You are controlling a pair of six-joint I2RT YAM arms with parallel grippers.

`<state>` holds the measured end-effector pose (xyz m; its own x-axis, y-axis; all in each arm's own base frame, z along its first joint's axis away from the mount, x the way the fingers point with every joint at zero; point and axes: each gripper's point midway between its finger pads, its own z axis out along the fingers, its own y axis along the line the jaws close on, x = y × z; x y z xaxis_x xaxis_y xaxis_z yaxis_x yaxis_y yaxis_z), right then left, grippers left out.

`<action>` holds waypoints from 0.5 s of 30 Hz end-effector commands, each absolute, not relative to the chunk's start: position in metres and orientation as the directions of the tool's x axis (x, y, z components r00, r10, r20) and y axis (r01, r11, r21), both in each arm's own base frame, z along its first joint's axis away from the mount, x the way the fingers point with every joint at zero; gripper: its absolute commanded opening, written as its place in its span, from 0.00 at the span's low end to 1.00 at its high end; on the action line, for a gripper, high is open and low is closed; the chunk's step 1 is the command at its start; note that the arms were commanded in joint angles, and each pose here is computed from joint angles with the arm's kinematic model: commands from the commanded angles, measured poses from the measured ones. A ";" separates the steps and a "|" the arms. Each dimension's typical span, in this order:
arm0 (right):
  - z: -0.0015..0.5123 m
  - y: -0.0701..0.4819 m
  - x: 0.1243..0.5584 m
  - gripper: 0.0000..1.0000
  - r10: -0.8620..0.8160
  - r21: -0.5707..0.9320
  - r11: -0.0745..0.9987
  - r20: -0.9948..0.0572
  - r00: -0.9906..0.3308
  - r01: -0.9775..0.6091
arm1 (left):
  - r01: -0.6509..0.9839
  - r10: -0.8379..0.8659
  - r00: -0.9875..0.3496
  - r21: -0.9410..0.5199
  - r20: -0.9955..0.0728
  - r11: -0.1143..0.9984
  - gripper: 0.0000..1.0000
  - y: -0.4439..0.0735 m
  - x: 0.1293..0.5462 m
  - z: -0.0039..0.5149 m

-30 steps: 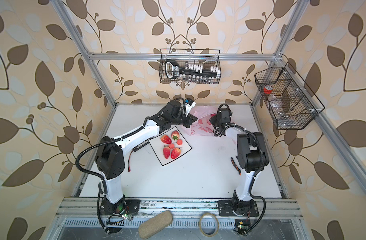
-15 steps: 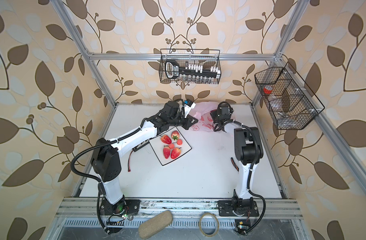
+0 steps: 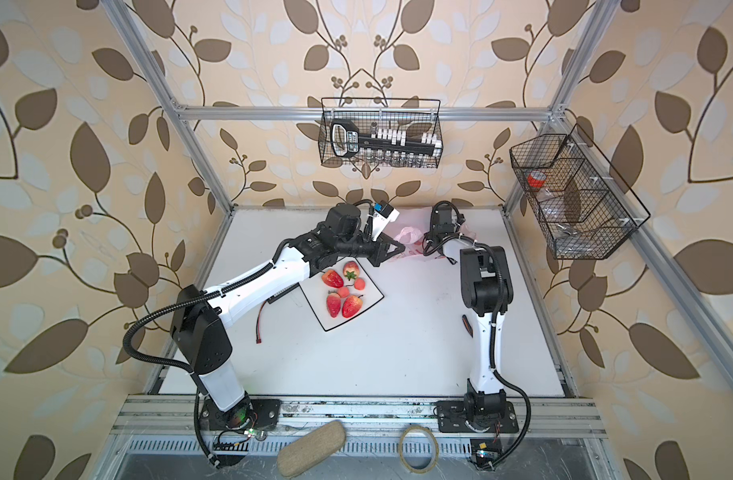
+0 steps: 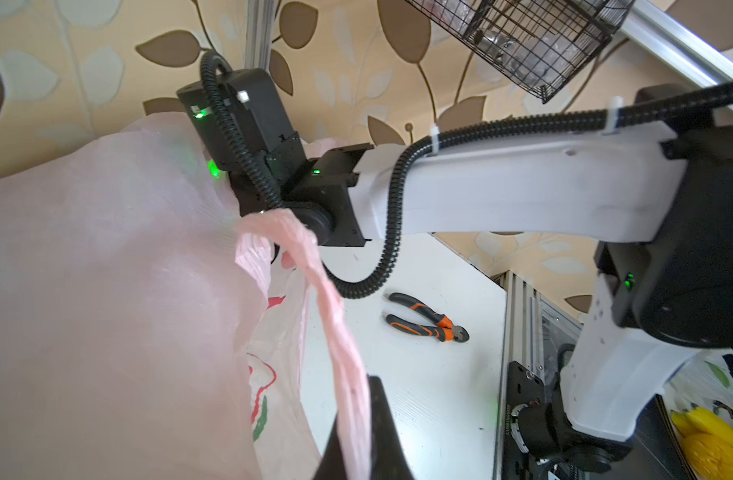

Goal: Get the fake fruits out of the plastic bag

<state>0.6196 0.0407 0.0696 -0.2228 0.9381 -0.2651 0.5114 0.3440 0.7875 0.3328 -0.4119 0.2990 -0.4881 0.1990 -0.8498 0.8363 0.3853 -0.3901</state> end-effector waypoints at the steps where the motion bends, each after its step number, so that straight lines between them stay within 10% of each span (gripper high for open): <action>1: 0.057 0.041 0.626 0.65 0.953 0.784 0.303 -0.229 -0.200 0.543 | 0.896 0.191 -0.412 -0.358 -0.891 0.262 0.00 -0.413 0.296 0.344; 15: 0.037 0.052 0.639 0.70 0.954 0.767 0.297 -0.209 -0.217 0.569 | 0.954 0.197 -0.297 -0.299 -0.934 0.022 0.00 -0.449 0.229 0.402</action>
<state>0.6405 0.0700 0.0677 -0.2609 0.9318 -0.2522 0.4938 0.3533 0.7945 0.2807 -0.4448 0.3408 -0.4108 0.2469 -0.8777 0.9041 0.2348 -0.3571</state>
